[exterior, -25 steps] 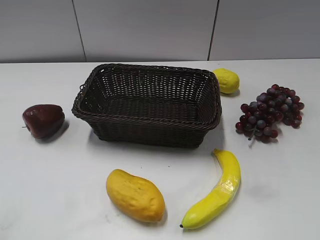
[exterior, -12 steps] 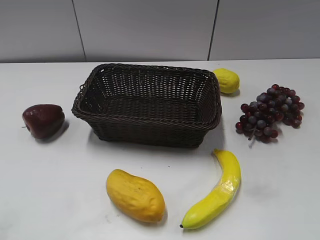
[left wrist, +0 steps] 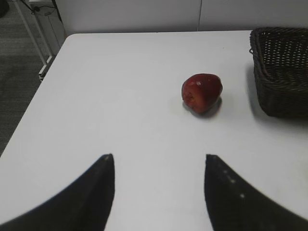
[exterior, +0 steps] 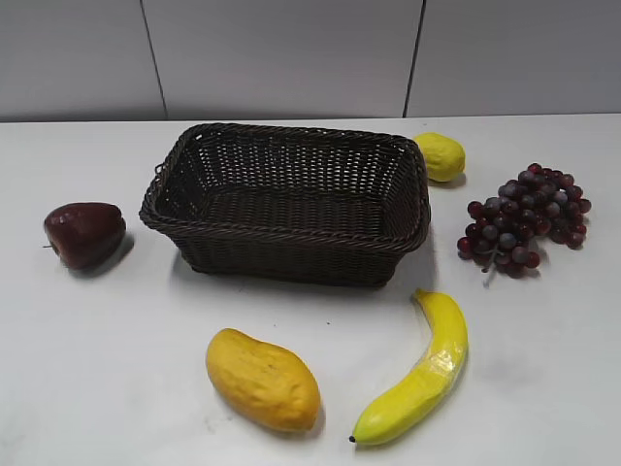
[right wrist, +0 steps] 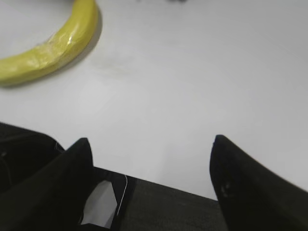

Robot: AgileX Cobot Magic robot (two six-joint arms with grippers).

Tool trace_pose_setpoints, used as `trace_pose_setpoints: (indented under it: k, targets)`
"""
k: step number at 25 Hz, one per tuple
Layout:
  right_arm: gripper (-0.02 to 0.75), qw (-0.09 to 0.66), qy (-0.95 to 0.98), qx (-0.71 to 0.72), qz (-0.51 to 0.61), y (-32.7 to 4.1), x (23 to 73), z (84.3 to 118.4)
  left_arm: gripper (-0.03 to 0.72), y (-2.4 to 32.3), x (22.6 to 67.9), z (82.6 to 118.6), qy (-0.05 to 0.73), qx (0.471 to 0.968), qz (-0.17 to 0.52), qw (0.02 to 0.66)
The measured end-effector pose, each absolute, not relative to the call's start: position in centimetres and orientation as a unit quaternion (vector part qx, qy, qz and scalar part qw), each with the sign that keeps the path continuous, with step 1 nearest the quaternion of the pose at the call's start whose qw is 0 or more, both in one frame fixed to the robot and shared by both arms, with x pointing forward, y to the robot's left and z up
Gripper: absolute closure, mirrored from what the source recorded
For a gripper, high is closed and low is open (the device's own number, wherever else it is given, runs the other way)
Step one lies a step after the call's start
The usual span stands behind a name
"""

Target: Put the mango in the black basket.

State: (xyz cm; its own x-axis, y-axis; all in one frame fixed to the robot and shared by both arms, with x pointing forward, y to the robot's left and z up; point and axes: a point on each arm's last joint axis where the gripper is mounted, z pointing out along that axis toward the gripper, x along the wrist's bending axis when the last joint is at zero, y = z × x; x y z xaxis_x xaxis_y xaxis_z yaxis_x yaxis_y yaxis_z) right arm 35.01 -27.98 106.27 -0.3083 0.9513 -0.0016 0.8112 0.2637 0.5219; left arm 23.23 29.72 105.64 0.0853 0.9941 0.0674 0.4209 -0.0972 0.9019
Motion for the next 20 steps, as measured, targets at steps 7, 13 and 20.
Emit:
trace_pose_setpoints:
  k: [7, 13, 20]
  targets:
    - [0.163, 0.073, 0.845, 0.491, 0.2, -25.1, 40.3, 104.4, 0.238, 29.7, 23.2, 105.6, 0.558, 0.634, 0.383, 0.374]
    - [0.163, 0.038, 0.896, 0.403, 0.185, -20.2, 43.7, 102.9, 0.238, 29.7, 23.2, 105.6, 0.558, 0.634, 0.383, 0.374]
    - [0.163, 0.008, 0.938, 0.298, 0.175, -12.3, 44.8, 100.8, 0.238, 29.7, 23.2, 105.6, 0.558, 0.634, 0.383, 0.374]
